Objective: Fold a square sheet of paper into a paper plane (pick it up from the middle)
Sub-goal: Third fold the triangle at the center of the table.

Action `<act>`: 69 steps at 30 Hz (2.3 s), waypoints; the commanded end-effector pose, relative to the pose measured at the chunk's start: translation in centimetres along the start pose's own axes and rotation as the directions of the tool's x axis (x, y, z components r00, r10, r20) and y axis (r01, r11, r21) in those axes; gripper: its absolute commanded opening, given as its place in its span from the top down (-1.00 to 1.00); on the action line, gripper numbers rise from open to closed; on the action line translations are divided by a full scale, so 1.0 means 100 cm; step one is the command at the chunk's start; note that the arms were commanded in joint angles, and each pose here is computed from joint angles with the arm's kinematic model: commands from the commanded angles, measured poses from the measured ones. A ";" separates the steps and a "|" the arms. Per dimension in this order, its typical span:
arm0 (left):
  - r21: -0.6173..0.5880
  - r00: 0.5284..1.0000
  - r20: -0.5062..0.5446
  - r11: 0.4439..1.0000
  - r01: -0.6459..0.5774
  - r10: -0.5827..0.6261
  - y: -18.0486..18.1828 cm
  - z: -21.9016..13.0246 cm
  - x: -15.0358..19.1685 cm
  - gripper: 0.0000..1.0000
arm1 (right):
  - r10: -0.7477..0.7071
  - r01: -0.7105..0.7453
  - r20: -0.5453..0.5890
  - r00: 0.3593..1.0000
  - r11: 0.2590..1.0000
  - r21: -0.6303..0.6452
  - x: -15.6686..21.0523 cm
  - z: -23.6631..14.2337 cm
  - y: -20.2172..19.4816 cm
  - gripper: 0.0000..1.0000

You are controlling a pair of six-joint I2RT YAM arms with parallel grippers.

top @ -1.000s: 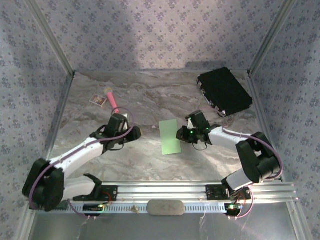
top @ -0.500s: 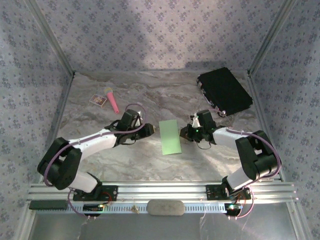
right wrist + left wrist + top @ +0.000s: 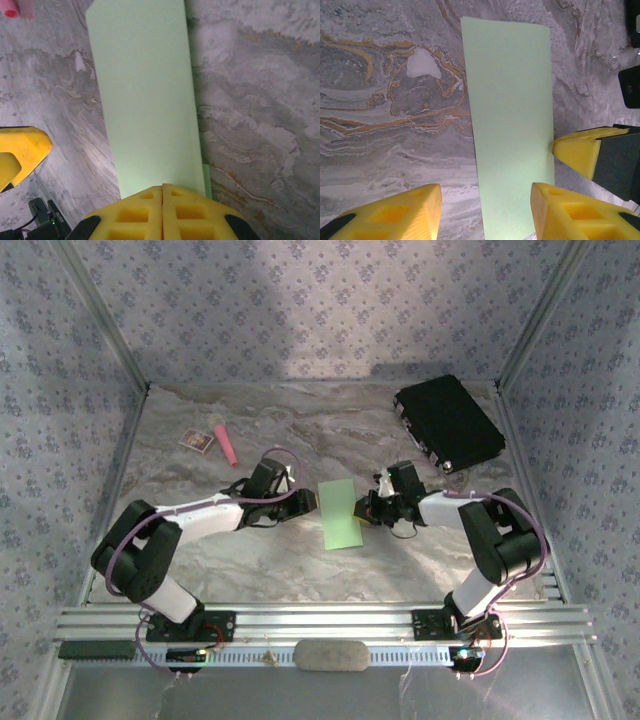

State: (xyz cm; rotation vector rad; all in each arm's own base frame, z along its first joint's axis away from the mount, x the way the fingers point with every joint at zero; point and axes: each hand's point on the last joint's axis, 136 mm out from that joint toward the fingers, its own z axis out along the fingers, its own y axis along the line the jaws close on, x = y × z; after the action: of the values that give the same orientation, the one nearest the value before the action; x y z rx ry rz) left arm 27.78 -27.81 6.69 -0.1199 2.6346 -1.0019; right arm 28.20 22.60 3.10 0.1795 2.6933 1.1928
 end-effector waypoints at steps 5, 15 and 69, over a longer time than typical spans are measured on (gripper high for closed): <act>0.061 1.000 -0.009 0.998 -0.011 0.012 -0.017 0.003 -0.003 0.00 | 0.040 -0.040 -0.040 0.998 0.999 0.024 0.009 0.009 -0.013 0.86; 0.064 1.000 -0.020 0.998 -0.010 0.011 -0.017 0.003 0.001 0.00 | 0.086 -0.085 -0.039 0.996 0.996 0.021 0.022 0.009 -0.020 0.86; 0.103 0.991 -0.129 0.994 0.043 -0.029 -0.016 0.034 0.013 0.04 | 0.153 -0.152 -0.047 0.987 0.988 0.039 0.022 0.011 -0.037 0.90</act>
State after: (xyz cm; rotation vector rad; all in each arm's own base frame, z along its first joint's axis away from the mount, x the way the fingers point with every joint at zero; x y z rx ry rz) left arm 27.07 -30.07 3.96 -0.1145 2.7260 -1.1282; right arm 27.75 22.75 1.87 0.2586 2.7004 1.2638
